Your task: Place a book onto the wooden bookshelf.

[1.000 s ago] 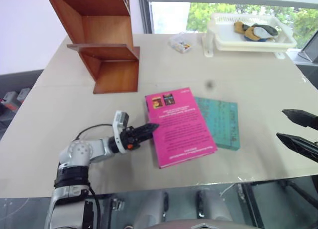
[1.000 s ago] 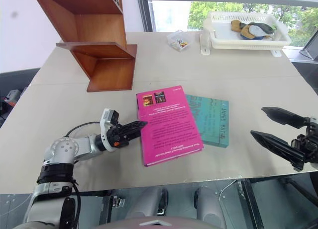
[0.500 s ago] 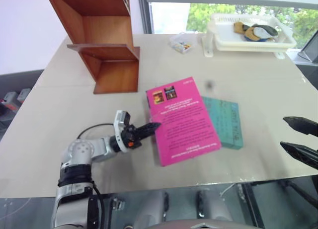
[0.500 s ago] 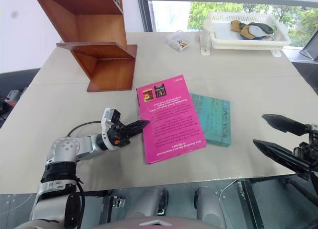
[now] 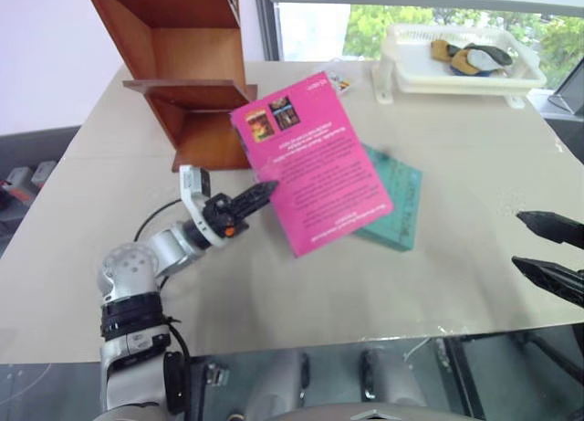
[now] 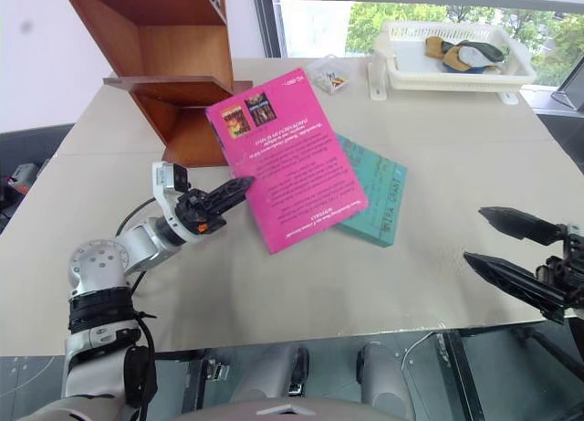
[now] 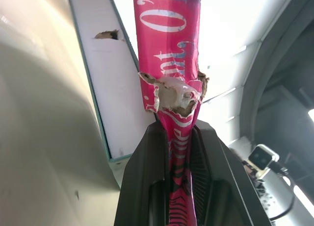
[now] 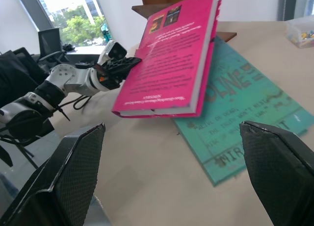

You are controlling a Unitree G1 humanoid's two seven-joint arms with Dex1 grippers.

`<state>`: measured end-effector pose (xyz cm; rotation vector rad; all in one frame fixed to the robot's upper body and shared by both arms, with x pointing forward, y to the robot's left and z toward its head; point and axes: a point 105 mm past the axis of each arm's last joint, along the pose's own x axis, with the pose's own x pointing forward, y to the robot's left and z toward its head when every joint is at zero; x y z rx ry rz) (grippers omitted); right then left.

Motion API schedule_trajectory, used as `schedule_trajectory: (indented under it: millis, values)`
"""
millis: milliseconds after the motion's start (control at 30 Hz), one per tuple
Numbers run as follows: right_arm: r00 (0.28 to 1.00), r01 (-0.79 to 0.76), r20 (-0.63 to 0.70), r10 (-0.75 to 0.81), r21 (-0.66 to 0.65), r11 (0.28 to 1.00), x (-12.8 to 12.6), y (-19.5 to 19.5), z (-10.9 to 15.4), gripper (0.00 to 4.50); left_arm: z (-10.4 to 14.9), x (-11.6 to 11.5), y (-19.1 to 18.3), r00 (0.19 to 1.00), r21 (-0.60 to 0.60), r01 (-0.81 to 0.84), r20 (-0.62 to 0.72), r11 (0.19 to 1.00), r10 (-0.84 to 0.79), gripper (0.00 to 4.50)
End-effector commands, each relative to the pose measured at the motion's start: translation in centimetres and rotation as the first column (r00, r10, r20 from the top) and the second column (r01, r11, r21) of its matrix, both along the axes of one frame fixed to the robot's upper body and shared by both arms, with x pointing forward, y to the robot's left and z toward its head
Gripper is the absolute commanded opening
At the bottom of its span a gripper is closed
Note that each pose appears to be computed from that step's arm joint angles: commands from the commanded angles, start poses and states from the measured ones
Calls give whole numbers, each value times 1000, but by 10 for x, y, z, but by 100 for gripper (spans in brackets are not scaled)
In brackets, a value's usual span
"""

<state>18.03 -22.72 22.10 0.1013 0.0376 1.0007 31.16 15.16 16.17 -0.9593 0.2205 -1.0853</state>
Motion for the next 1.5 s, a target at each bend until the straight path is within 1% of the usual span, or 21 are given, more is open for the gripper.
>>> schedule_trajectory:
  millis: [33, 133, 167, 267, 300, 367, 400, 467, 500, 567, 600, 700, 767, 933, 1033, 1133, 1267, 1367, 1400, 1433, 1500]
  values:
    - [1000, -11, 24, 11, -13, 1000, 0, 0, 4, 450, 28, 0, -7, 991, -21, -10, 134, 1000, 13, 14]
    - [1000, -11, 25, 11, -13, 1000, 1, 0, 4, 450, 31, -3, -13, 988, -10, 3, 152, 1000, -1, 14]
    - [1000, -11, 25, 11, -15, 1000, 1, 0, 4, 450, 28, -1, -14, 993, -18, 2, 122, 1000, 0, 14]
    - [1000, -11, 27, 12, -17, 1000, 2, 2, 3, 450, 8, 12, -20, 997, -63, -19, -73, 998, 14, 14]
    - [1000, -12, 27, 12, -19, 1000, 2, 2, 3, 450, 5, 13, -21, 994, -92, -23, -109, 995, 13, 14]
    - [999, -5, 32, 6, -25, 1000, 2, 1, 4, 450, 13, 29, -3, 981, -231, -135, -166, 964, 98, 14]
    - [999, -4, 33, 5, -26, 1000, 2, 1, 4, 450, 12, 33, 0, 974, -242, -157, -197, 957, 110, 14]
    - [999, -2, 33, 3, -26, 1000, 2, 1, 4, 450, -2, 17, -18, 982, -109, -57, -184, 992, 37, 14]
    - [1000, -1, 30, 2, -28, 1000, 2, 1, 3, 450, -3, 4, -29, 981, -122, 27, -188, 992, -50, 14]
    - [1000, 3, 29, -2, -34, 999, 2, 0, 2, 450, 5, -7, -36, 970, -230, 100, -196, 968, -147, 14]
    - [1000, 5, 30, -4, -35, 999, 2, 0, 2, 450, 5, -7, -36, 965, -246, 103, -210, 964, -157, 14]
    - [1000, 6, 31, -5, -34, 999, 2, 0, 2, 450, -4, -3, -33, 966, -193, 45, -243, 980, -93, 14]
    - [1000, 6, 28, -5, -35, 999, 2, 0, 2, 450, -1, 4, -23, 970, -198, -4, -238, 980, -44, 14]
    - [1000, 10, 29, -9, -39, 999, 4, -1, 2, 450, 22, 4, -21, 995, -134, 9, -93, 991, -22, 14]
    - [999, 10, 34, -9, -36, 999, 7, -3, 2, 450, 26, 9, -34, 1000, 24, -14, 16, 1000, 13, 14]
    - [999, 14, 52, -14, 8, 1000, 10, -11, 7, 450, 44, 18, -48, 972, 194, -85, 233, 977, 38, 14]
    - [998, 16, 60, -22, 98, 995, 13, -28, 11, 450, 85, 34, -58, 826, 378, -258, 563, 889, 1, 14]
    - [997, -7, 70, -7, 188, 982, 17, -41, 18, 450, 106, 38, -60, 689, 466, -365, 717, 806, -102, 14]
    - [998, -24, 69, 9, 225, 974, 18, -45, 21, 450, 112, 39, -60, 621, 503, -422, 766, 754, -164, 14]
    - [997, -49, 68, 31, 271, 961, 20, -51, 25, 450, 118, 43, -57, 528, 542, -512, 810, 666, -254, 14]
    - [996, -79, 67, 61, 319, 944, 24, -59, 28, 450, 125, 49, -50, 408, 577, -630, 816, 520, -410, 14]
